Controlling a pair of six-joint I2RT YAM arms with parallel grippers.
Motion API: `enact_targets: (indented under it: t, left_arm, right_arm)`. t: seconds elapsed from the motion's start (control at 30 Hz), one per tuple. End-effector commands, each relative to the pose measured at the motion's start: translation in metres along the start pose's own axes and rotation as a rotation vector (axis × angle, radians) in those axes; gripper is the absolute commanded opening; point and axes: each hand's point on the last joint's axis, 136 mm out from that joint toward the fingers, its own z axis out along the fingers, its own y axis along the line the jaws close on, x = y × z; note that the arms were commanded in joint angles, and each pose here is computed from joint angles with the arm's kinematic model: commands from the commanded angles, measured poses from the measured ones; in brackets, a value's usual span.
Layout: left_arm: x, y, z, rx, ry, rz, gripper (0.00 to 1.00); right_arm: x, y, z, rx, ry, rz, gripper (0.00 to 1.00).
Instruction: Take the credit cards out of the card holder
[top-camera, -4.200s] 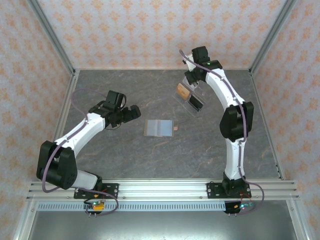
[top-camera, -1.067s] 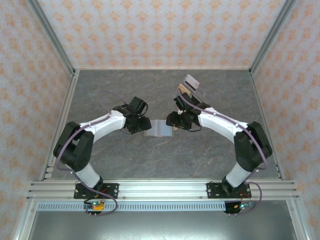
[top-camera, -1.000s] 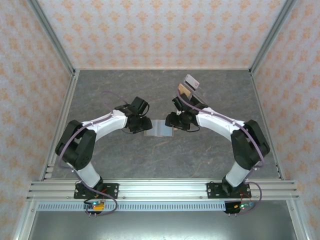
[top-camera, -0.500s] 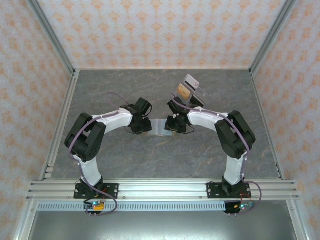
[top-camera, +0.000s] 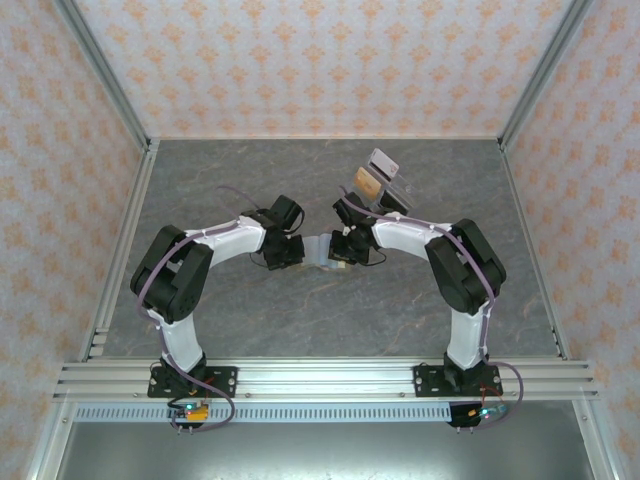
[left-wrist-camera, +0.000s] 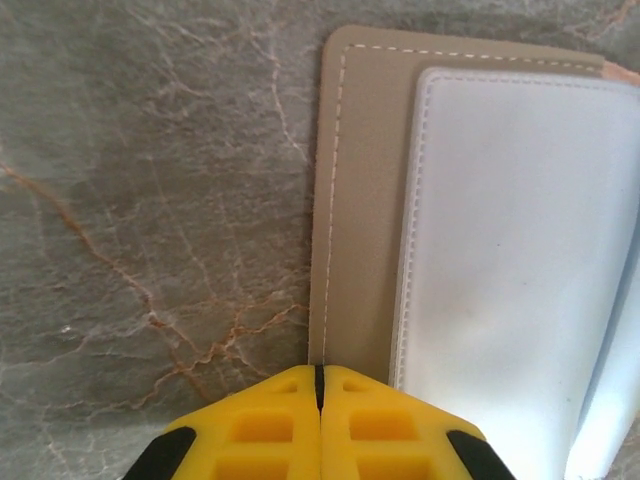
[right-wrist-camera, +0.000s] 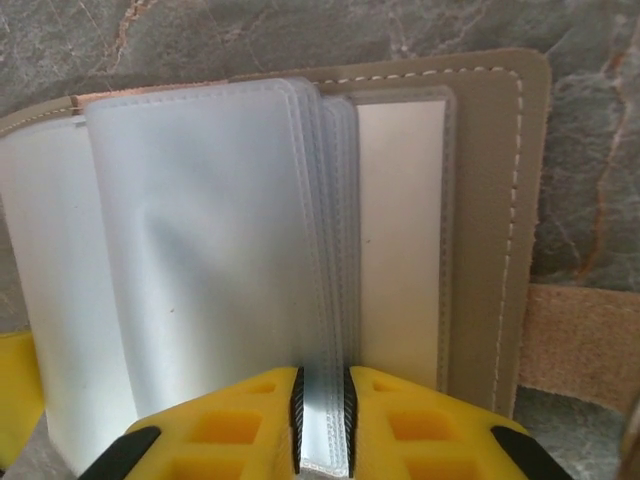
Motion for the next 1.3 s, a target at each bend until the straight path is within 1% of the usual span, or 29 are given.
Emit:
enact_targets:
  t: [0.0, 0.17, 0.23, 0.37, 0.43, 0.5, 0.53, 0.6, 0.7, 0.87, 0.9, 0.93, 0.97, 1.0, 1.03, 1.07, 1.13, 1.27]
  left_arm:
    - [-0.007, -0.031, -0.005, 0.106, -0.007, 0.070, 0.06]
    - [-0.008, -0.032, -0.010, 0.077, -0.010, 0.117, 0.10]
    - [-0.009, -0.027, -0.011, 0.049, -0.015, 0.122, 0.12]
    - [-0.011, -0.020, -0.018, 0.002, -0.037, 0.128, 0.13]
    - [-0.014, -0.015, -0.026, -0.028, -0.059, 0.127, 0.16]
    - [-0.017, -0.012, -0.038, -0.050, -0.092, 0.128, 0.22]
    - [-0.020, -0.009, -0.046, -0.062, -0.115, 0.126, 0.27]
    - [-0.027, -0.003, -0.064, -0.088, -0.166, 0.117, 0.39]
    - [-0.040, 0.017, -0.096, -0.145, -0.258, 0.083, 0.57]
    - [-0.060, 0.070, -0.145, -0.237, -0.411, -0.030, 0.83]
    - [-0.064, 0.083, -0.155, -0.260, -0.446, -0.058, 0.87]
    - [-0.067, 0.095, -0.164, -0.286, -0.480, -0.078, 0.92]
    - [-0.069, 0.105, -0.171, -0.307, -0.511, -0.091, 0.93]
    - [-0.073, 0.116, -0.179, -0.328, -0.554, -0.111, 0.95]
    - [-0.075, 0.126, -0.187, -0.344, -0.599, -0.132, 0.98]
    - [-0.077, 0.133, -0.191, -0.351, -0.635, -0.145, 1.00]
    - [-0.082, 0.151, -0.204, -0.373, -0.733, -0.188, 1.00]
    - [-0.087, 0.184, -0.227, -0.462, -0.891, -0.253, 1.00]
  right_arm:
    - [0.002, 0.007, 0.009, -0.029, 0.028, -0.029, 0.18]
    - [0.002, 0.009, 0.008, -0.028, 0.035, -0.042, 0.18]
    - [0.002, 0.007, 0.005, -0.015, 0.029, -0.045, 0.18]
    - [-0.005, 0.008, -0.011, 0.003, -0.025, -0.059, 0.19]
    - [-0.010, 0.009, -0.027, 0.011, -0.072, -0.070, 0.24]
    - [-0.016, 0.012, -0.047, 0.010, -0.135, -0.083, 0.31]
    - [-0.021, 0.012, -0.060, 0.012, -0.176, -0.089, 0.36]
    - [-0.028, 0.013, -0.085, 0.022, -0.255, -0.109, 0.45]
    - [-0.045, 0.003, -0.127, 0.086, -0.399, -0.127, 0.54]
    - [-0.076, -0.045, -0.200, 0.275, -0.670, -0.094, 0.72]
    - [-0.082, -0.058, -0.215, 0.314, -0.723, -0.075, 0.79]
    - [-0.086, -0.071, -0.229, 0.357, -0.782, -0.054, 0.83]
    - [-0.089, -0.084, -0.243, 0.398, -0.839, -0.033, 0.83]
    - [-0.091, -0.096, -0.252, 0.430, -0.887, -0.023, 0.85]
    - [-0.093, -0.107, -0.261, 0.460, -0.932, -0.003, 0.91]
    - [-0.093, -0.121, -0.267, 0.503, -0.971, 0.024, 0.98]
    - [-0.092, -0.148, -0.275, 0.574, -1.026, 0.067, 0.99]
    - [-0.089, -0.193, -0.281, 0.697, -1.073, 0.158, 0.99]
